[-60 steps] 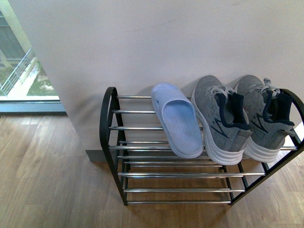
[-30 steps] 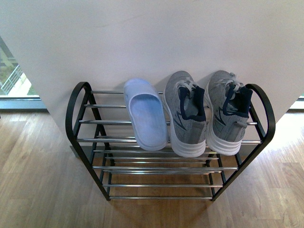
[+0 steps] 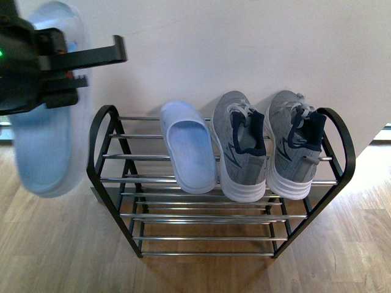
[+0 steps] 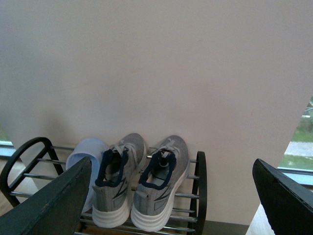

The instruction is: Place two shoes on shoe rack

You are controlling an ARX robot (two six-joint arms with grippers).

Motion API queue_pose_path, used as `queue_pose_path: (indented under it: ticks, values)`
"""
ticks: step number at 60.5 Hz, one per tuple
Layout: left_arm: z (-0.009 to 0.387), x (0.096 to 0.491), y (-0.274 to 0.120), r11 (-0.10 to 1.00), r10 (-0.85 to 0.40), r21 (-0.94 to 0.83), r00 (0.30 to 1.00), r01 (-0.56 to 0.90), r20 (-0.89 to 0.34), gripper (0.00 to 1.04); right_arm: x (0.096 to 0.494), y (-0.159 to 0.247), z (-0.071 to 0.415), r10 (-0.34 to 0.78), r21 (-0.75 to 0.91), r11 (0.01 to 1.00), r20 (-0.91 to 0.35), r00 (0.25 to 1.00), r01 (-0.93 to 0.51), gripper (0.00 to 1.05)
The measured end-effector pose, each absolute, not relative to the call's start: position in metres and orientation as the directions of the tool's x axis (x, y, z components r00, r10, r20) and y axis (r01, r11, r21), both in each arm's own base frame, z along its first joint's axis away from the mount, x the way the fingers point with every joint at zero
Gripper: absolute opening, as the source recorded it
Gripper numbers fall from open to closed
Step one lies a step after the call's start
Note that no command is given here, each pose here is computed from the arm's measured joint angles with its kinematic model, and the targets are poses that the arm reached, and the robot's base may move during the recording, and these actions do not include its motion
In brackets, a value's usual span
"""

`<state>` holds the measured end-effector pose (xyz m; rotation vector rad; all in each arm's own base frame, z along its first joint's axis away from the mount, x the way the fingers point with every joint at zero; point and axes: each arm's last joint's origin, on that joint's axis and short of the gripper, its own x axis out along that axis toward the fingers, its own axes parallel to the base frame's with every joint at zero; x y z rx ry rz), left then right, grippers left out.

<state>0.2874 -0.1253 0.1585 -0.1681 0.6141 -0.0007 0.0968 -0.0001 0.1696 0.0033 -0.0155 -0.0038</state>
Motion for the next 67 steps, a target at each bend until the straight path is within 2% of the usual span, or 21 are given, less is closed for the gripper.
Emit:
queue_pose_path:
  ticks: [19, 35, 49, 67]
  values:
    - [0.128, 0.349, -0.162, 0.981, -0.111, -0.193, 0.735, -0.028, -0.669, 0.02, 0.097, 0.0, 0.17, -0.004, 0.003, 1.0, 0.015, 1.0, 0.004, 0.95]
    - [0.081, 0.393, -0.155, 0.984, -0.038, -0.141, 0.647, -0.109, -0.762, 0.02, 0.097, 0.0, 0.17, -0.004, 0.003, 1.0, 0.015, 1.0, 0.004, 0.95]
    - [0.065, 0.406, -0.159, 0.984, -0.052, -0.145, 0.625, -0.099, -0.779, 0.02, 0.097, 0.0, 0.17, -0.004, 0.003, 1.0, 0.015, 1.0, 0.004, 0.95]
    - [0.067, 0.408, -0.179, 0.986, -0.111, -0.164, 0.624, -0.029, -0.774, 0.02, 0.097, 0.0, 0.17, -0.004, 0.003, 1.0, 0.015, 1.0, 0.004, 0.95]
